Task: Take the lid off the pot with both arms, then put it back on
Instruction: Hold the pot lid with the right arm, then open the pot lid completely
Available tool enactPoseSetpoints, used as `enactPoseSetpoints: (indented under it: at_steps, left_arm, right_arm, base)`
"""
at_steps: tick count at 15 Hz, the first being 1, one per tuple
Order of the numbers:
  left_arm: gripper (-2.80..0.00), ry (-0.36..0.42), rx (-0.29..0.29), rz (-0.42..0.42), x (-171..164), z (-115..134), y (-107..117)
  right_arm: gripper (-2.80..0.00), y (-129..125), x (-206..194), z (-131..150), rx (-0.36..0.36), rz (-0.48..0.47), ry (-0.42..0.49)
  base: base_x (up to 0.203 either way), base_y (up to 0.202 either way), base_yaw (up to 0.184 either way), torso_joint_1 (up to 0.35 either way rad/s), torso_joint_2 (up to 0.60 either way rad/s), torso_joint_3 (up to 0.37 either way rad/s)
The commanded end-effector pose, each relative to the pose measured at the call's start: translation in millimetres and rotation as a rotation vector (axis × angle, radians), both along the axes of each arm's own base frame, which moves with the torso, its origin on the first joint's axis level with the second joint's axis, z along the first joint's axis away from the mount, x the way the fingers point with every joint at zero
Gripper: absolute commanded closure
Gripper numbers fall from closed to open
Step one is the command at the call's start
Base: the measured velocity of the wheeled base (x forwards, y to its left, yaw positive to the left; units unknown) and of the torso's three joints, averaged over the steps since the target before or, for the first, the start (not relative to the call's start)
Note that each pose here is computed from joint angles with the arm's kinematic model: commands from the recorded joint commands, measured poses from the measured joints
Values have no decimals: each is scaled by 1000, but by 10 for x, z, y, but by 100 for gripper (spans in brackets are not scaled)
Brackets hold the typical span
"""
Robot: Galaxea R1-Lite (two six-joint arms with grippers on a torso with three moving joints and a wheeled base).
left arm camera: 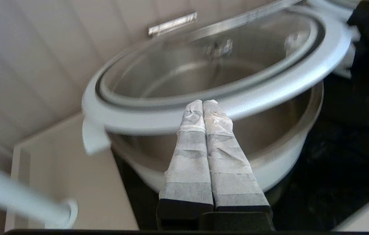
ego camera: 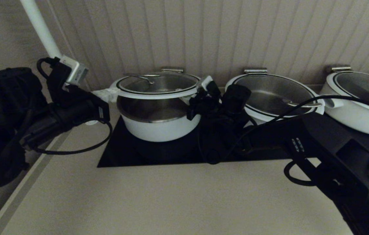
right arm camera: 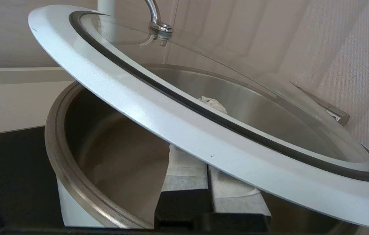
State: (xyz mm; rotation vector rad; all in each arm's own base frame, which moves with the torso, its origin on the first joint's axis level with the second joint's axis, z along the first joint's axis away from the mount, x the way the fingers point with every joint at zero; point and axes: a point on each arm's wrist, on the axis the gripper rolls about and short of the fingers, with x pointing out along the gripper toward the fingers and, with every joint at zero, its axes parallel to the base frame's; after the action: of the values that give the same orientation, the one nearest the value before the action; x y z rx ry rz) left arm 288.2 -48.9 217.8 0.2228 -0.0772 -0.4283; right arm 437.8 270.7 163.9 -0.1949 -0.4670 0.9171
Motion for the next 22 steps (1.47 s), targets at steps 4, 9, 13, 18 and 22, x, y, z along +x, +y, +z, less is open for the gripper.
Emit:
enactPoseSetpoints:
  at_steps: [4,9,13,18,22]
  left_arm:
    - [0,40,9,5,-258,-119,60]
    - [0,95,22,3,-437,-275,82]
    - [0,104,24,1,-390,-299,70]
    - [0,68,13,0,-176,-196,37]
    - [0,58,11,-4,-28,-177,5]
  right_arm:
    - [0,-96,53,34,6,-20,-14]
    - [0,-101,59,26,5,-21,-13]
    - [0,-101,59,26,5,-21,-13]
    - [0,-97,51,42,6,-20,-15]
    - [0,-104,55,42,6,-21,-15]
  base:
    - [0,0,0,0,0,0]
    - [0,0,0,0,0,0]
    - [0,0,0,0,0,0]
    - [0,0,0,0,0,0]
    - [0,0,0,0,0,0]
